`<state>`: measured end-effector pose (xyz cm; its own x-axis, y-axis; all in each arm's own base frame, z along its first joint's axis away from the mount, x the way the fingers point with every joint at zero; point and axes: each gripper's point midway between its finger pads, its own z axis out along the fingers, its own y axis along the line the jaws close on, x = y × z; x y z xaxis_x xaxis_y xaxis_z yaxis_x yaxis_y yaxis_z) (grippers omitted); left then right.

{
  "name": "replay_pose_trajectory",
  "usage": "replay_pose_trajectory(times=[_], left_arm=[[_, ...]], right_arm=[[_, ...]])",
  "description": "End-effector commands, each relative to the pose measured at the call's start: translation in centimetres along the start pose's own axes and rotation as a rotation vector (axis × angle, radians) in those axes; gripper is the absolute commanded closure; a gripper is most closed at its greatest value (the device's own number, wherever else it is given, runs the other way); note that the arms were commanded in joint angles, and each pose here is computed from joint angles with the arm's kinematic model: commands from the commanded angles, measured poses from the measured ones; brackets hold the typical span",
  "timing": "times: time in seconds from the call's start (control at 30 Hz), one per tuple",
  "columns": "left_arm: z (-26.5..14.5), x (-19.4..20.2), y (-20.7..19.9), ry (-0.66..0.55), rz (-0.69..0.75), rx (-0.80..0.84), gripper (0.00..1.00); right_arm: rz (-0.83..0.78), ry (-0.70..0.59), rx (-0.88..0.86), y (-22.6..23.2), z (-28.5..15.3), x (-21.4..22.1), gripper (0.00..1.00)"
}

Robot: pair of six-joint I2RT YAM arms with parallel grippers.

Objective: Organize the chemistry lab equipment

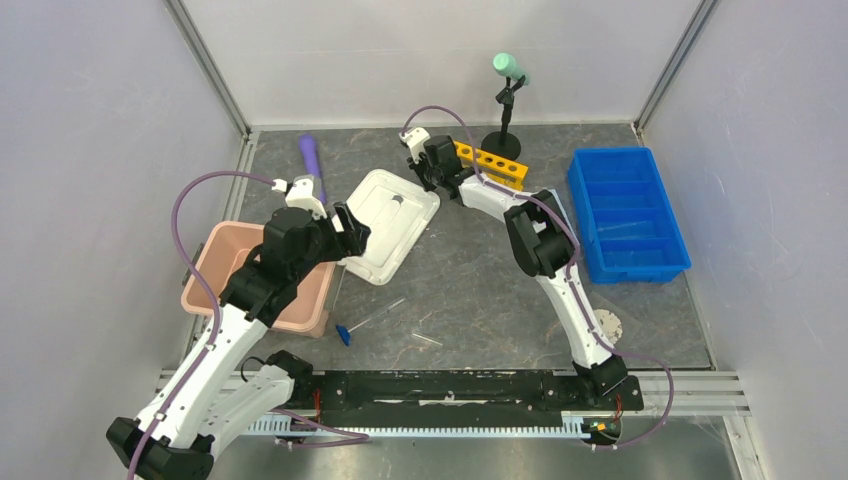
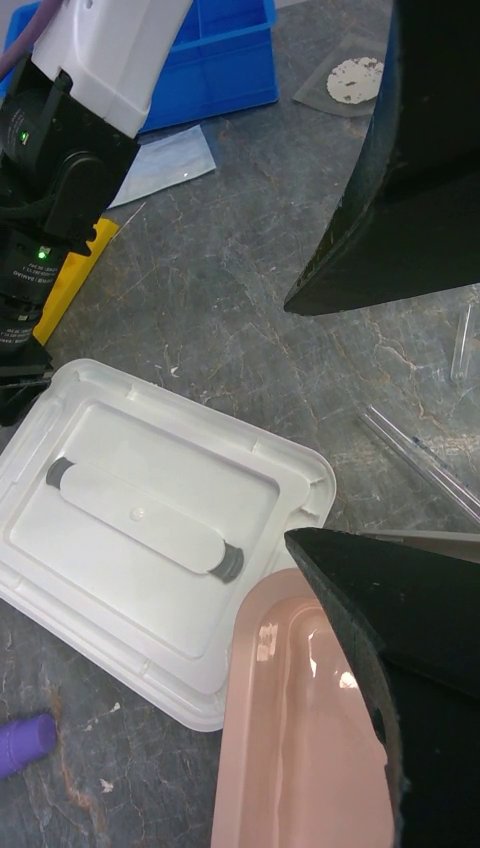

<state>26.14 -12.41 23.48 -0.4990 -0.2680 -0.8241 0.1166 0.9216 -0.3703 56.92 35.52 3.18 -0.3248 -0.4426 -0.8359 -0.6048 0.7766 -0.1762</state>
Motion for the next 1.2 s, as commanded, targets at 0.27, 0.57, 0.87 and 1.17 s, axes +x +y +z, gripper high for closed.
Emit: replay_pose_trajectory(times=[0.27,0.57,0.87,1.17], left_arm=[[-0.2,-0.8,0.3,-0.036,0.034,-0.012,0.14],[1.1,-1.3,-1.9,0.007,-0.047,0.044,0.05],[4.7,-4.4,-6.8,0.012,-0.218,0.177,0.03],[9.2,-7.3,-11.8,-0.066,-0.296,0.39,0.05]], right_arm=[[-0.025,-0.262,-0.023,-0.5,-6.3,-11.2,0.75],[-0.051,-0.287,-0.076,1.0,-11.4,-11.9,0.77],[0.031,-0.399,-0.12,2.5,-20.4,-9.7,0.78],[0.177,-0.526,-0.177,3.9,-27.7,-8.0,0.78]])
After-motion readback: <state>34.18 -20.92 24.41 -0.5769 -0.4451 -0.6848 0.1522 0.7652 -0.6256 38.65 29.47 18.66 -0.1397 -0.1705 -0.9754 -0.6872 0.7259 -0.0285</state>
